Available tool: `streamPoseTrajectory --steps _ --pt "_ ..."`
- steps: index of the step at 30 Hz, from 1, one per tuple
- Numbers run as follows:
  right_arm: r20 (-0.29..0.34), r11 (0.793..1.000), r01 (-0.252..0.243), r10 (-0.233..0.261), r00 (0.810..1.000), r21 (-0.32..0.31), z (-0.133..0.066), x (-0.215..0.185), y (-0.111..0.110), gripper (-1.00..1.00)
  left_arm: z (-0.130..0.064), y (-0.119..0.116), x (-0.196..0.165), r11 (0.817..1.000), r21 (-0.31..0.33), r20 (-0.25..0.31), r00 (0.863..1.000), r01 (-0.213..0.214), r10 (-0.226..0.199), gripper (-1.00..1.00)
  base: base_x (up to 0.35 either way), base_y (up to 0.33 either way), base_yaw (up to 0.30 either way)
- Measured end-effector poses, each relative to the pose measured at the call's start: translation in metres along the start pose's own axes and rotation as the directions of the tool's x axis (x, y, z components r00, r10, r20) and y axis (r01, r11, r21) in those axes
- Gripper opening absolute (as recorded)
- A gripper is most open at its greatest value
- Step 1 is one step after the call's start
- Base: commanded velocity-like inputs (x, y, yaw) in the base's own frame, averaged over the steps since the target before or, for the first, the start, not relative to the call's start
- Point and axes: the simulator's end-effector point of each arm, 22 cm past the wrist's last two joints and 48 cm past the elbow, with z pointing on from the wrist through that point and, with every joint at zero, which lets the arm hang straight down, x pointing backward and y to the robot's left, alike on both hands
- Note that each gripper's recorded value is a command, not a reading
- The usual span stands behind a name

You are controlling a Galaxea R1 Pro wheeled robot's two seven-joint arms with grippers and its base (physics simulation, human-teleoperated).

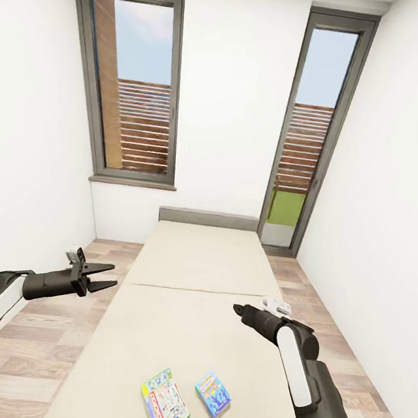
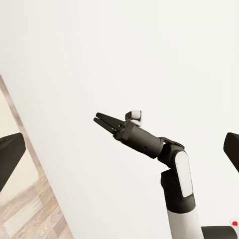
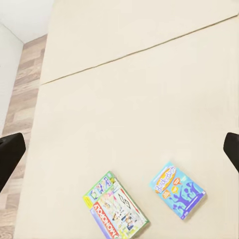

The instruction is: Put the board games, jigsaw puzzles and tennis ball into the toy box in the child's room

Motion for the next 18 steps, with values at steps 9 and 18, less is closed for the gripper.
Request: streamPoseTrajectory --steps 9,18 --pt "-0.001 1.000 0.000 0.000 1.000 0.002 0.0007 0.0004 -0.0010 1.00 -0.0002 0.0019 0.0002 1.000 -0.005 -0.001 1.000 0.001 -0.001 1.00 0.103 0.000 0.001" --pt "-0.006 1.000 -0.001 0.001 1.000 0.002 0.0025 0.0021 -0.0022 1.00 0.0001 0.0047 0.0007 1.000 -0.007 -0.003 1.000 0.005 -0.005 1.00 0.123 0.000 0.000"
